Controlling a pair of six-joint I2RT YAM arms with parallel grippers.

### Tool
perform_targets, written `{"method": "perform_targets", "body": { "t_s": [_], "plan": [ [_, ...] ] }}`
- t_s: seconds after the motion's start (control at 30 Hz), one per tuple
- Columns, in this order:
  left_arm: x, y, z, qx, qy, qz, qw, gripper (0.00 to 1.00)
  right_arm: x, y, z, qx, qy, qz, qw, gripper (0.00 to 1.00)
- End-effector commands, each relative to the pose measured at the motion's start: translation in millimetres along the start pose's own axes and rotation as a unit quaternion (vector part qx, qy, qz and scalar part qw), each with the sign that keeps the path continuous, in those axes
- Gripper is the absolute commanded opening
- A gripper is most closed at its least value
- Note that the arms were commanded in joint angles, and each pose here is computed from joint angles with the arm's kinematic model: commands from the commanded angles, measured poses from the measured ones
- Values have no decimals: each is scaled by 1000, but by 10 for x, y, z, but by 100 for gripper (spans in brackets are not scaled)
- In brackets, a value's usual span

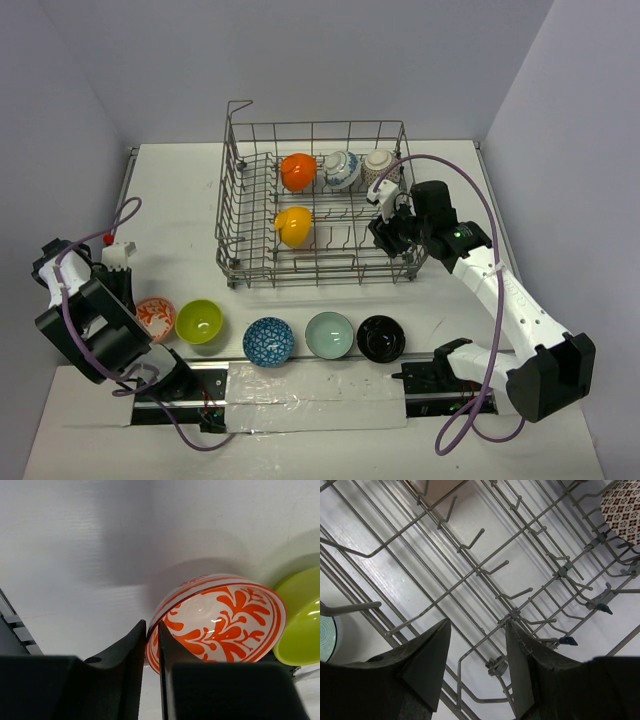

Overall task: Load the bowls into the dish rack
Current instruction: Pick up the bowl from the corner of the board.

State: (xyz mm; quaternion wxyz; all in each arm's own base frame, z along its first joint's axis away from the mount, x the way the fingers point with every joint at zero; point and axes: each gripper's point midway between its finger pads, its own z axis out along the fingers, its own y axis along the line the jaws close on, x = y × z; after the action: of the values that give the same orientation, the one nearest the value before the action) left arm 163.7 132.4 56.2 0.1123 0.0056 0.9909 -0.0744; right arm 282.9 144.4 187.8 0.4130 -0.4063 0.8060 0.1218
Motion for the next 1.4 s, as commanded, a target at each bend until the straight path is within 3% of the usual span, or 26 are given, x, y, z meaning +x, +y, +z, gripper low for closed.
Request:
{"method": "perform_targets", "body": {
  "t_s": [0.0, 0.33, 0.53, 1.37],
  "plan": [
    [-103, 37, -59, 3, -17, 10, 1000, 18, 11, -37, 22, 6, 0, -8, 1000, 55],
    [-147, 76, -104, -5, -25, 6, 1000, 13, 11, -43, 11, 9, -1, -9, 1000, 55],
    [-161, 128, -107, -14, -29, 2, 999, 0, 4, -47, -1, 11, -3, -9, 1000, 55],
    [-678, 296, -193, -26, -123, -70, 990, 0, 35, -57, 39, 10, 5, -1, 1000, 56]
  ]
}}
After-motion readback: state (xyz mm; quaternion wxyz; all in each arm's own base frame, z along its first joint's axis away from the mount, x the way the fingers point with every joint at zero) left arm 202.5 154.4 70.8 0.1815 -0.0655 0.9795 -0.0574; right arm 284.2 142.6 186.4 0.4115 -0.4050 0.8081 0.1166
